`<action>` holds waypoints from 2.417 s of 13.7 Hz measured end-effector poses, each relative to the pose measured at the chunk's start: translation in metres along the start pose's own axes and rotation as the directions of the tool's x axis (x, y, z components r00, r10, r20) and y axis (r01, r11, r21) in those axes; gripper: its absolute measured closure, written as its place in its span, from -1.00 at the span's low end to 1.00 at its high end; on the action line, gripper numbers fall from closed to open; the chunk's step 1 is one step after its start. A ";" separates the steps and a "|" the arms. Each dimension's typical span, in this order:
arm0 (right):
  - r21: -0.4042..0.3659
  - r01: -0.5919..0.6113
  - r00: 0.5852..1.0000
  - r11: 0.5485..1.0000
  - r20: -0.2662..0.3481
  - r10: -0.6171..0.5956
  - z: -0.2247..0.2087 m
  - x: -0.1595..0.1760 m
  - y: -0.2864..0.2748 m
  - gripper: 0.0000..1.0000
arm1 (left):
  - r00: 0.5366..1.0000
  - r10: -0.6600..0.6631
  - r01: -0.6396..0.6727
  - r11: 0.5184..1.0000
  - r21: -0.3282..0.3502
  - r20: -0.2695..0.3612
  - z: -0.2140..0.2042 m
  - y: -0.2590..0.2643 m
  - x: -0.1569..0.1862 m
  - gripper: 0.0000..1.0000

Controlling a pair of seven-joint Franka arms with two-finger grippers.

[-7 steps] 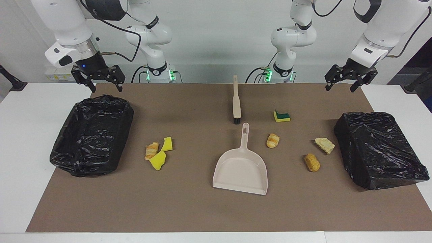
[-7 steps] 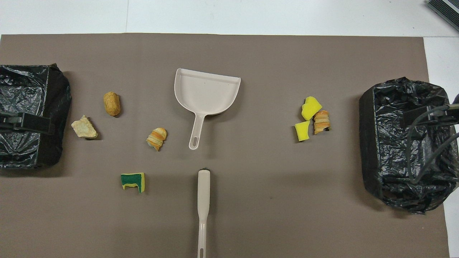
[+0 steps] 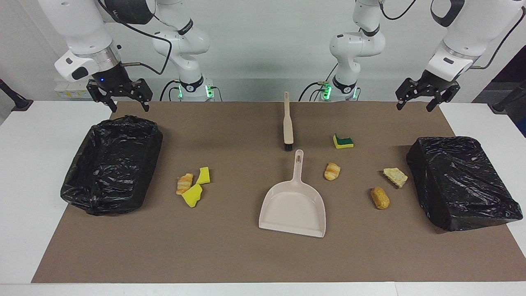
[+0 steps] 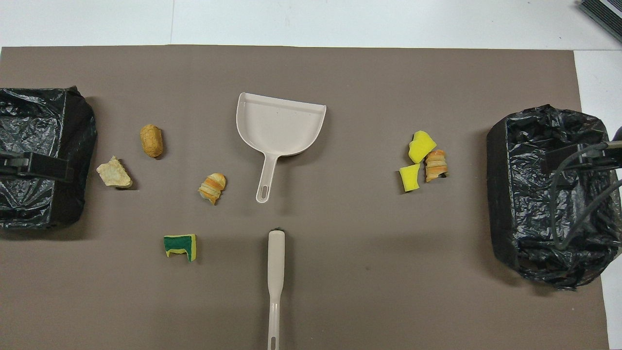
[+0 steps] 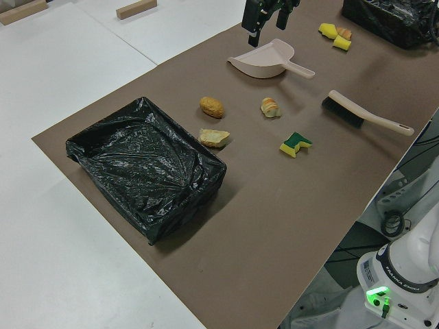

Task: Sweep and dump trash in bin

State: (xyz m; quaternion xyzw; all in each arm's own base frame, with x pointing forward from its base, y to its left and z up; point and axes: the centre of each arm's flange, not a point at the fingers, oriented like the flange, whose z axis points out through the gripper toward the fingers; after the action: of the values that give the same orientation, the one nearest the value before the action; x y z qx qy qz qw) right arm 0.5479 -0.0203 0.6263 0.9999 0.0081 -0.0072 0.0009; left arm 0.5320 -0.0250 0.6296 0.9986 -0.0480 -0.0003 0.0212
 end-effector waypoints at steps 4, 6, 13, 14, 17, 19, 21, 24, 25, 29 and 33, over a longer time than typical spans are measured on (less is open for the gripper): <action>0.001 0.018 1.000 1.000 0.001 -0.018 0.000 0.000 -0.010 -1.00 | 1.000 -0.005 0.005 1.000 0.000 -0.004 0.001 -0.003 0.001 -1.00; 0.001 0.018 1.000 1.000 0.001 -0.018 0.000 0.000 -0.010 -1.00 | 1.000 -0.003 0.003 1.000 0.000 0.003 0.007 -0.001 0.002 -1.00; 0.001 0.017 1.000 1.000 0.005 -0.017 0.000 -0.001 -0.010 -1.00 | 0.995 0.100 -0.100 0.995 0.001 0.016 0.093 0.076 -0.027 -1.00; 0.001 0.017 1.000 1.000 0.006 -0.017 0.000 -0.001 -0.010 -1.00 | 0.992 0.123 -0.123 0.992 0.003 0.023 0.105 0.091 -0.043 -1.00; 0.001 0.017 1.000 1.000 0.008 -0.017 0.001 -0.001 -0.010 -1.00 | 0.988 0.148 -0.149 0.989 0.003 0.033 0.131 0.140 -0.084 -1.00; 0.001 0.017 1.000 1.000 0.009 -0.017 0.002 -0.001 -0.010 -1.00 | 0.985 0.170 -0.170 0.985 0.006 0.033 0.148 0.182 -0.108 -1.00; 0.001 0.017 1.000 1.000 0.010 -0.017 0.002 -0.001 -0.010 -1.00 | 0.987 0.161 -0.161 0.987 0.008 0.025 0.170 0.225 -0.132 -1.00; 0.018 0.025 0.999 1.000 0.022 -0.025 0.006 -0.007 -0.015 -1.00 | 0.983 0.181 -0.181 0.983 0.006 0.014 0.206 0.277 -0.172 -1.00; 0.030 0.041 0.999 0.999 0.017 -0.042 0.007 -0.010 -0.026 -1.00 | 0.982 0.188 -0.188 0.982 0.001 0.001 0.222 0.291 -0.186 -1.00; 0.086 0.060 0.998 0.995 -0.038 -0.057 0.018 -0.006 -0.105 -1.00 | 0.983 0.184 -0.184 0.983 -0.006 -0.010 0.279 0.323 -0.232 -1.00; 0.178 -0.059 0.997 0.982 -0.047 0.068 0.069 0.015 -0.208 -1.00 | 0.985 0.172 -0.172 0.985 0.009 0.017 0.300 0.339 -0.247 -0.43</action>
State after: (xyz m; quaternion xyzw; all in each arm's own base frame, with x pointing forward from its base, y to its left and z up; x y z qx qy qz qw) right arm 0.5590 0.1876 0.5566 0.9957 -0.0244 0.0184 -0.0875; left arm 0.2534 -0.3516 0.3436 0.9908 -0.1342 -0.0061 0.0157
